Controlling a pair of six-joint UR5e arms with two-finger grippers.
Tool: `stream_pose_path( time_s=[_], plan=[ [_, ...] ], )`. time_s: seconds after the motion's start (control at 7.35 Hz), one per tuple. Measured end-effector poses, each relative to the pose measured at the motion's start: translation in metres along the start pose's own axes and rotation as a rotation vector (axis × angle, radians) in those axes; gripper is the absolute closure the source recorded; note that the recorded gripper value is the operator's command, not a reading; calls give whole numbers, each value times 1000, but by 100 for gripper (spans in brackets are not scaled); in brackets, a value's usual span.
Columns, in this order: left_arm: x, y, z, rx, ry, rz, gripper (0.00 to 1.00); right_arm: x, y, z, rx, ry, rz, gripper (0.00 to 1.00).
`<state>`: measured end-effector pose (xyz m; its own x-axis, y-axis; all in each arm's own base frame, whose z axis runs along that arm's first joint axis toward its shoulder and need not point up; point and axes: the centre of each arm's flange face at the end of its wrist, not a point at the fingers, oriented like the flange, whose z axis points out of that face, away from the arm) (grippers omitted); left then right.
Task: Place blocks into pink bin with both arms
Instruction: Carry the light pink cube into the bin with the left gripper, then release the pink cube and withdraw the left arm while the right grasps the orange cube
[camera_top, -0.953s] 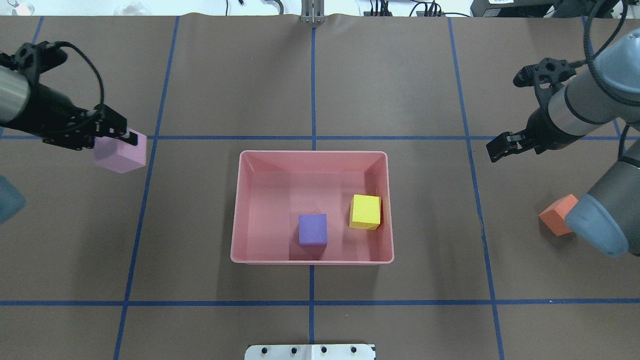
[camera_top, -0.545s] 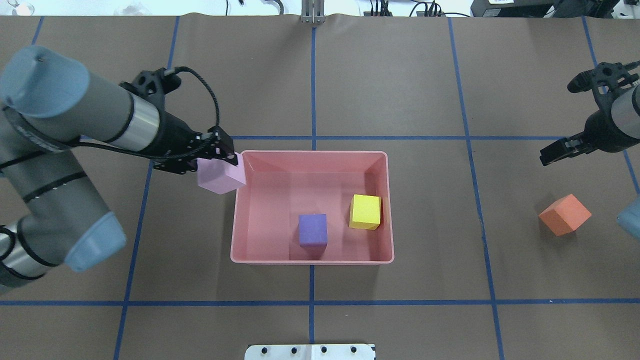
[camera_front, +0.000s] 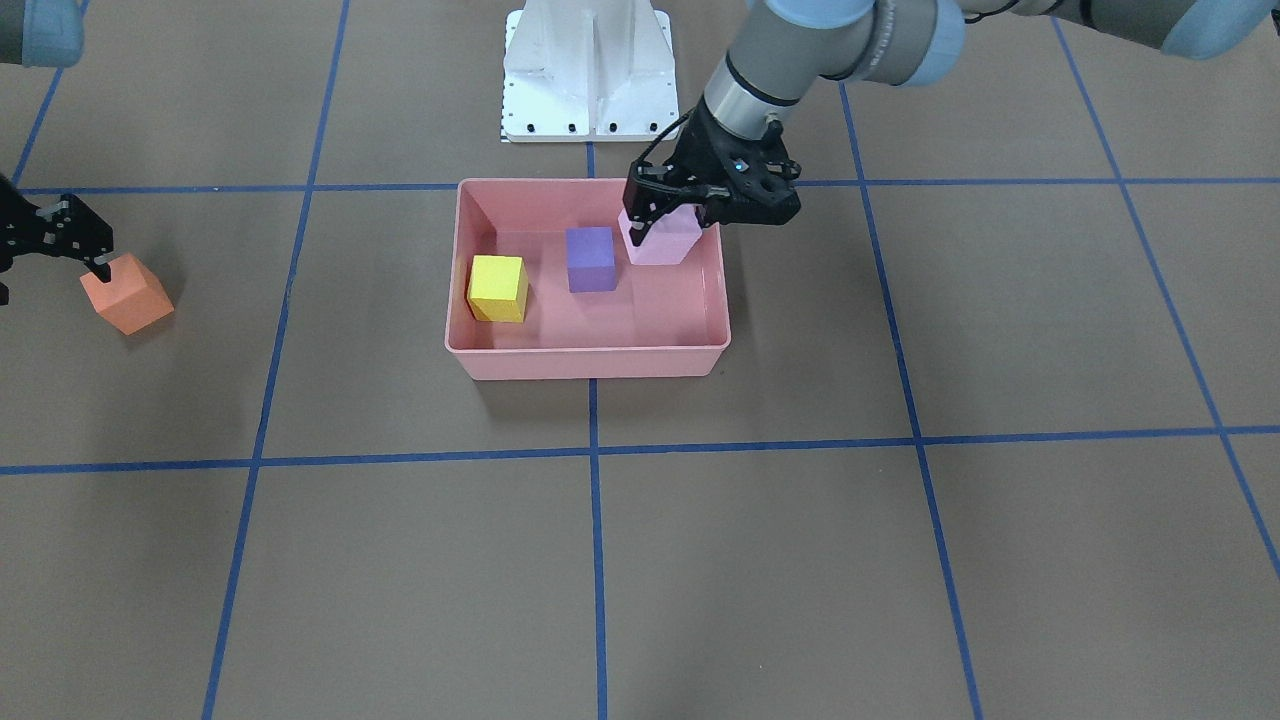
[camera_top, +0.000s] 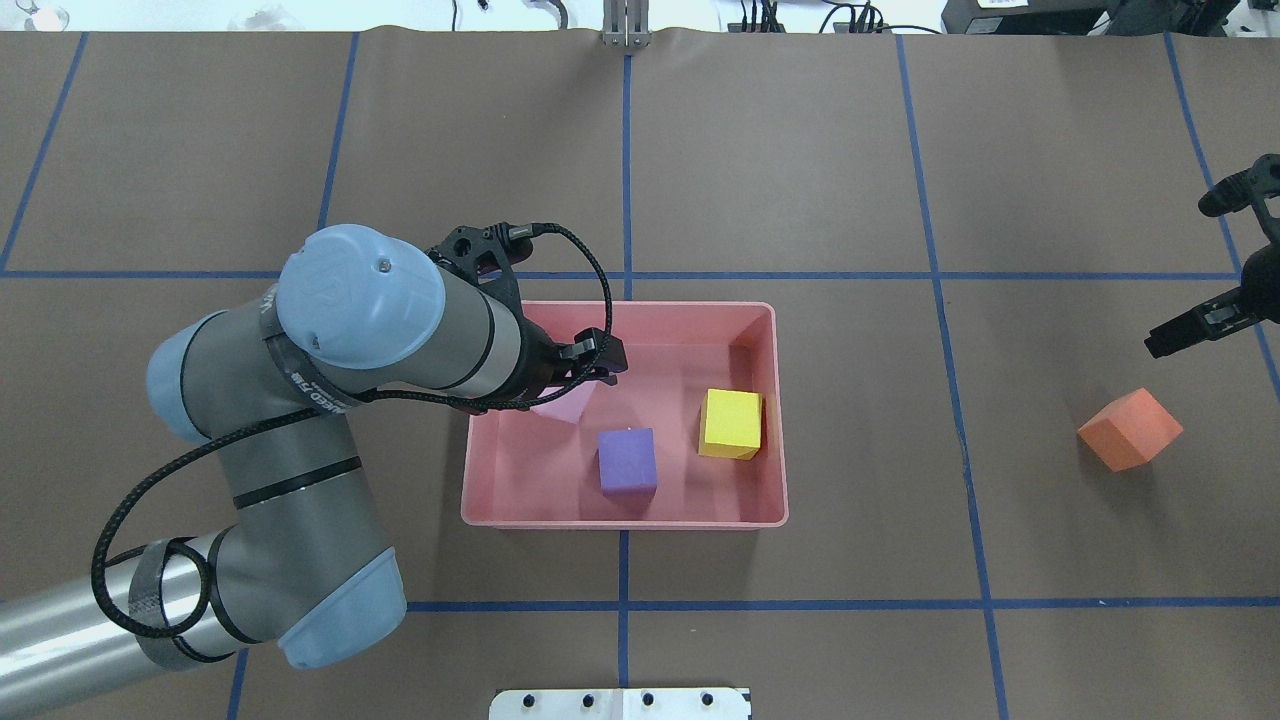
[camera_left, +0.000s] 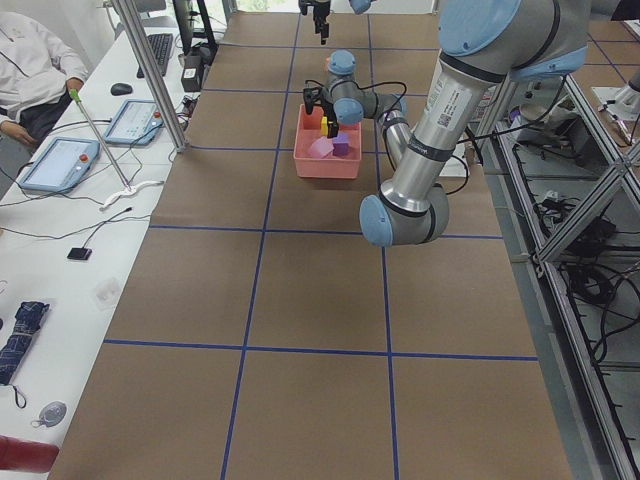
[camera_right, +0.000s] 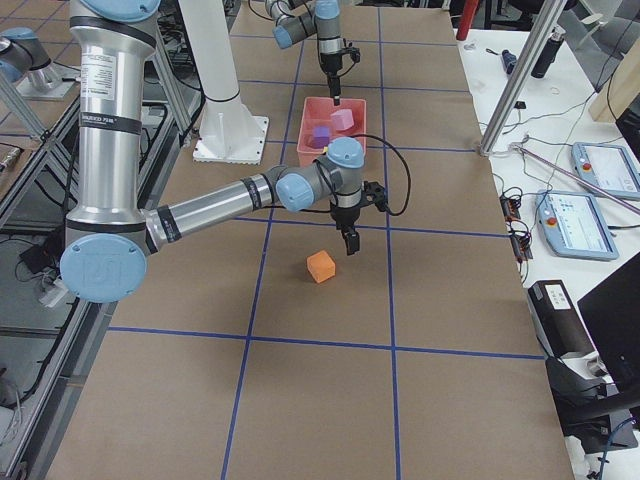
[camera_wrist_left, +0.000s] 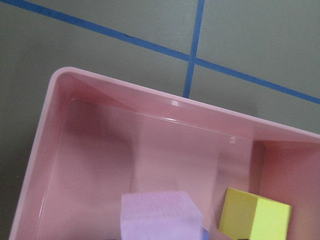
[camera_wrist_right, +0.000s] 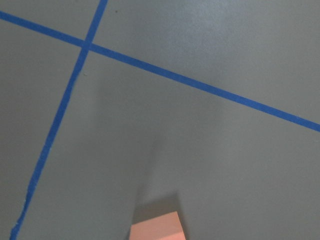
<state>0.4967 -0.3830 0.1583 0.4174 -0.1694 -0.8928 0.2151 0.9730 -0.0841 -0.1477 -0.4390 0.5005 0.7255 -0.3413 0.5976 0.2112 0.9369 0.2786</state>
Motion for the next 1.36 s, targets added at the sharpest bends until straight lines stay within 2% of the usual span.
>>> stream_pose_path(
  time_s=[0.41, 0.82, 1.23, 1.36],
  plan=[
    [1, 5, 3, 3, -4, 3, 0, 1, 16, 31, 54, -48, -13, 0],
    [0, 5, 4, 3, -5, 6, 0, -15, 50, 60, 39, -93, -62, 0],
    [0, 5, 3, 3, -3, 7, 0, -15, 65, 86, -4, -95, -79, 1],
    [0, 5, 3, 3, -3, 7, 0, -16, 67, 92, -17, -94, -81, 9]
  ],
)
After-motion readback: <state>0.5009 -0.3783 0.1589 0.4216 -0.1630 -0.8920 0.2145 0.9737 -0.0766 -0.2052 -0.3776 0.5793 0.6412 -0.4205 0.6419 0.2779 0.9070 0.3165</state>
